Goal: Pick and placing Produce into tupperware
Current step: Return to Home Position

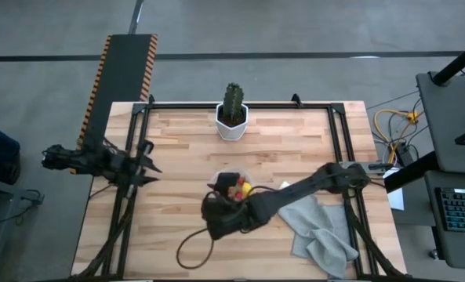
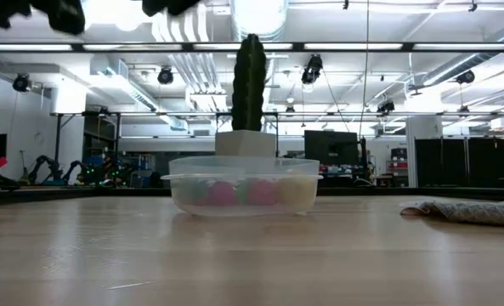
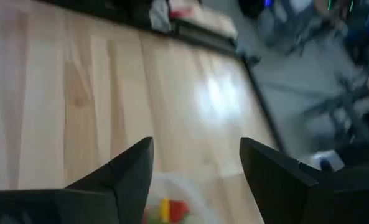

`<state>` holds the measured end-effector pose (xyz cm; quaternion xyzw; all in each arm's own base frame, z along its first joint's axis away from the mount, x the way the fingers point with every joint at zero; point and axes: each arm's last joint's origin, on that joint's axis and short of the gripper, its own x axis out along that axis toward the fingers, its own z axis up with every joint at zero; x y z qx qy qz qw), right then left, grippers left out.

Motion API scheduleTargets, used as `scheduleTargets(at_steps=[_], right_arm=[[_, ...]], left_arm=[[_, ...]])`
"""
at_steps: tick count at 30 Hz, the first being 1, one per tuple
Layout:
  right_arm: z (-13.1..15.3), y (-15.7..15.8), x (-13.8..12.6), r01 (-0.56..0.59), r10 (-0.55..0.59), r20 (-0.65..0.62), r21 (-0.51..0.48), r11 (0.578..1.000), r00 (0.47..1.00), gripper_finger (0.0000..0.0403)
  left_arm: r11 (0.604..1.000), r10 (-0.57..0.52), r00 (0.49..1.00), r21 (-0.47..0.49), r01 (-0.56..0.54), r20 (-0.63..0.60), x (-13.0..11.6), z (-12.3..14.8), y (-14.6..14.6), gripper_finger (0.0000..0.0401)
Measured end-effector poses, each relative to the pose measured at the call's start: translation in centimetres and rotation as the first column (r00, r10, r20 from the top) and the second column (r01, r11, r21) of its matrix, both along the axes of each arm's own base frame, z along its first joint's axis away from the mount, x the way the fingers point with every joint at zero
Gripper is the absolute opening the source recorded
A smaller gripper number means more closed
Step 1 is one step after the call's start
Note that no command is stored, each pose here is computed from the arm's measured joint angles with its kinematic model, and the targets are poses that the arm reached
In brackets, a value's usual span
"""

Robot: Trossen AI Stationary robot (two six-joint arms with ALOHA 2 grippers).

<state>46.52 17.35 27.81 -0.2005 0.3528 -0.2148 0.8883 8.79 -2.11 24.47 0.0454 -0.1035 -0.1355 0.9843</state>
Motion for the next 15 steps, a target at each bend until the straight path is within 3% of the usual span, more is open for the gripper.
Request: scheduleTargets(at_steps=[5, 10, 15], right_arm=[[5.7, 1.8, -4.4, -0.133, 0.134, 0.016, -0.055, 0.99, 0.991, 0.0221], [11.1, 2.4, -12.7, -0.238, 0.24, 0.062, -0.042, 0.97, 0.969, 0.0204], [11.9, 0.9, -20.3, -0.351, 0.341, 0.192, 0.017, 0.936, 0.92, 0.0184]], left_arm=[[0.999, -0.024, 0.987, -0.035, 0.03, 0.156, -1.0, 2.7, 0.1, 0.0088], [0.999, 0.002, 0.977, 0.053, -0.014, 0.211, -1.5, 4.1, 0.3, 0.0088], [0.985, 0.094, 0.979, 0.124, -0.118, 0.183, -1.5, 4.8, 0.5, 0.0088]])
